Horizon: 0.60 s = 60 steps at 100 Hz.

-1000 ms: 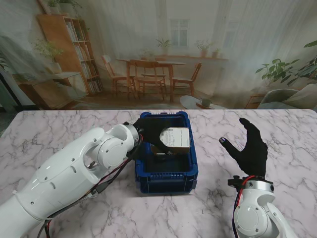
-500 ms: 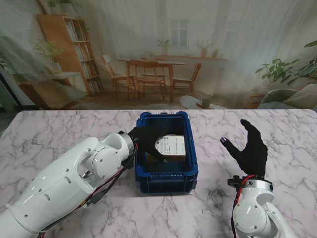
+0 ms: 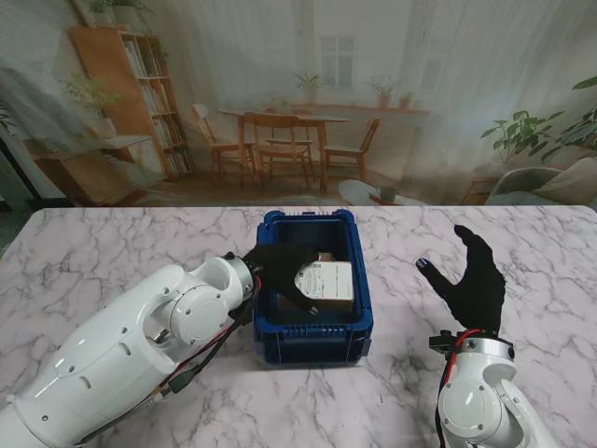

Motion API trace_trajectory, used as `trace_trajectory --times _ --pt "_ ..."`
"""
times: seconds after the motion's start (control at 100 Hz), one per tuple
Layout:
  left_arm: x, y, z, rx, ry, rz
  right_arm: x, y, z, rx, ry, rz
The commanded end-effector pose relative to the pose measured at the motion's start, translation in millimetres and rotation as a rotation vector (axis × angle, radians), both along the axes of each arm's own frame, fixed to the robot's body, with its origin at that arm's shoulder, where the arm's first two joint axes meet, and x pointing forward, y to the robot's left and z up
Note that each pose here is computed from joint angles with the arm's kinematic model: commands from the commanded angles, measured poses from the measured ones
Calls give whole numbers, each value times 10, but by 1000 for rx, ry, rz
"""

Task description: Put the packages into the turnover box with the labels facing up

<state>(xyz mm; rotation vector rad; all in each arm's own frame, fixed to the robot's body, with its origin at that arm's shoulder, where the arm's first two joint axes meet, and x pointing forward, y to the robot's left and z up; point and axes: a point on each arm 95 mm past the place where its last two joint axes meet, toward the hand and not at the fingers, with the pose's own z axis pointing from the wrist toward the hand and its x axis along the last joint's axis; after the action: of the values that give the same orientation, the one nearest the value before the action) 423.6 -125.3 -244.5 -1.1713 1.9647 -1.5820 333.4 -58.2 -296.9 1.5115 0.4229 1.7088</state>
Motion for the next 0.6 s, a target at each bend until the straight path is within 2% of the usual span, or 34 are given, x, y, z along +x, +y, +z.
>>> trace_trajectory --times 0.0,0.4,0.59 --pt "-25 -8 -21 6 18 -8 0 5 -5 -7 6 -6" --pt "-6 -14 -121 15 38 -4 5 -2 -10 -17 12 -14" --pt "22 35 -176 67 71 -34 11 -2 -14 -23 14 -16"
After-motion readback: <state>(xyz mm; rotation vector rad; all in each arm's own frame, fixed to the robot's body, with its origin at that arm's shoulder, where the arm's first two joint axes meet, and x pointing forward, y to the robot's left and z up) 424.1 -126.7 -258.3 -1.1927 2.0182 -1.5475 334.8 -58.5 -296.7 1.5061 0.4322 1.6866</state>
